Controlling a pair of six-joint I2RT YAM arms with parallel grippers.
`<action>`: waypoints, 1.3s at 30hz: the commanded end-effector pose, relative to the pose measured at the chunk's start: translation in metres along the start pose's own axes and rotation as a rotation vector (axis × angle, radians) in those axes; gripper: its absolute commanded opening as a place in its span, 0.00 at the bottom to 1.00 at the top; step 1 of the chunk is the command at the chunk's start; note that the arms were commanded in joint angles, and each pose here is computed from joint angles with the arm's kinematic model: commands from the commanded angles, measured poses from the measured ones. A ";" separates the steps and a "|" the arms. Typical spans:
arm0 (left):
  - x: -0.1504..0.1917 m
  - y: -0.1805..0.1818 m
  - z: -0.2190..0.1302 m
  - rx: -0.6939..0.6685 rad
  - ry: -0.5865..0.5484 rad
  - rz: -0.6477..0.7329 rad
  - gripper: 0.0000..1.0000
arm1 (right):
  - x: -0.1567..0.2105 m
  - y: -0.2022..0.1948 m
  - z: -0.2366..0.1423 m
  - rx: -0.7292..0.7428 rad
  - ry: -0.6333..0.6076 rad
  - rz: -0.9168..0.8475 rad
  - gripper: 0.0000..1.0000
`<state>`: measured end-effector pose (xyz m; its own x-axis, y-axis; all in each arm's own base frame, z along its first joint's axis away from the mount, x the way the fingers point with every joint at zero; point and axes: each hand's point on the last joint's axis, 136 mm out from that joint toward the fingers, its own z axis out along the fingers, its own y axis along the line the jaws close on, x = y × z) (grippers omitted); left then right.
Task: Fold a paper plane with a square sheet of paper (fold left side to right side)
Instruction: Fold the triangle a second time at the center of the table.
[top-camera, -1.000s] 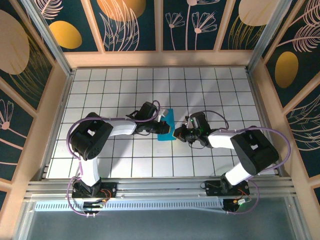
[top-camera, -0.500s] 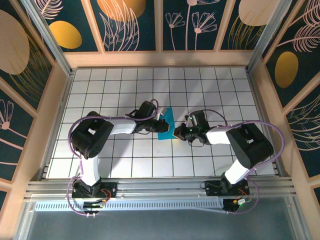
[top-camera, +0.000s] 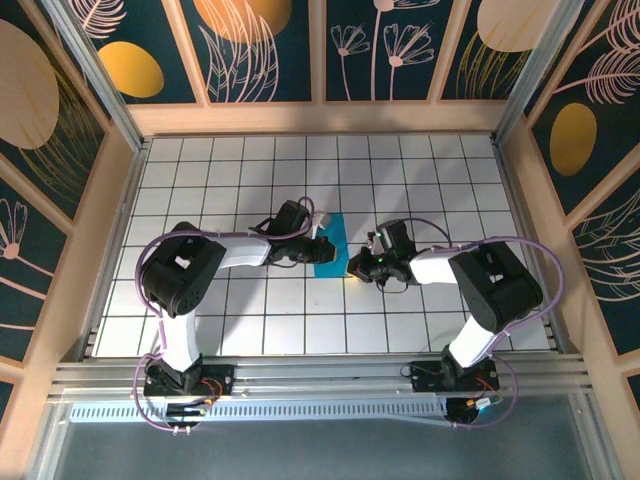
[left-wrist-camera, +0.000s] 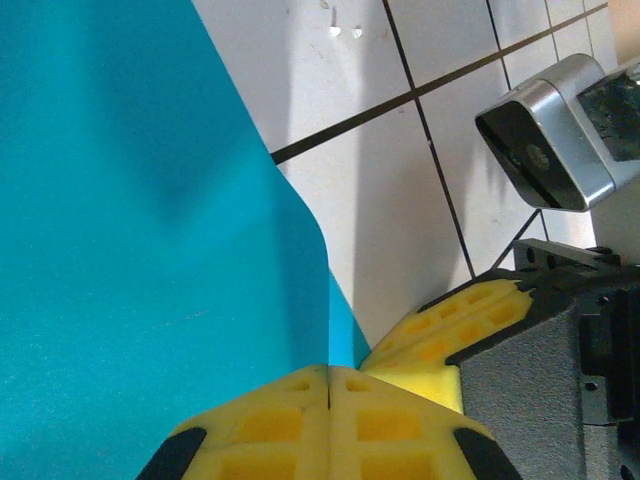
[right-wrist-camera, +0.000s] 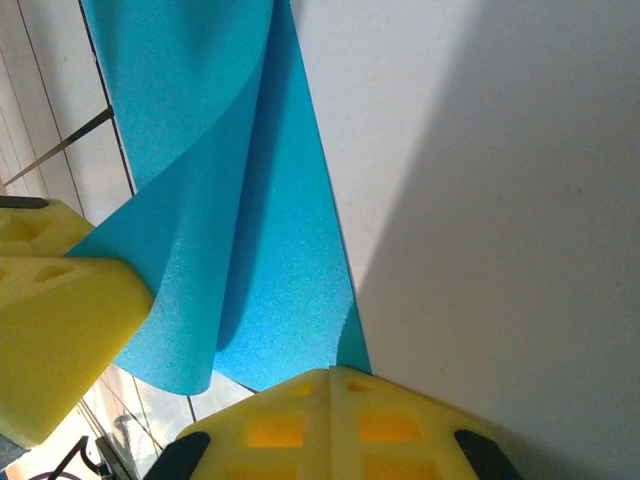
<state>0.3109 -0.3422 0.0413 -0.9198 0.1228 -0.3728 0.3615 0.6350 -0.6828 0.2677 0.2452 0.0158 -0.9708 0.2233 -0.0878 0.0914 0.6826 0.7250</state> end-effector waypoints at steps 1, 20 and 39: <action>0.002 0.008 -0.004 -0.017 0.006 -0.002 0.00 | 0.009 -0.028 0.003 0.107 0.034 0.021 0.00; -0.004 0.030 -0.011 -0.103 0.008 0.042 0.00 | 0.014 -0.031 0.003 0.119 0.052 0.026 0.00; -0.017 0.026 -0.018 -0.121 -0.014 0.112 0.00 | 0.017 -0.035 0.003 0.127 0.060 0.030 0.00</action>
<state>0.3243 -0.3161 0.0287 -0.8926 0.1775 -0.4144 0.4097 0.7031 -0.5812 0.2674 0.2451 0.0155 -0.9735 0.2078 -0.0952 0.0773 0.6912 0.7186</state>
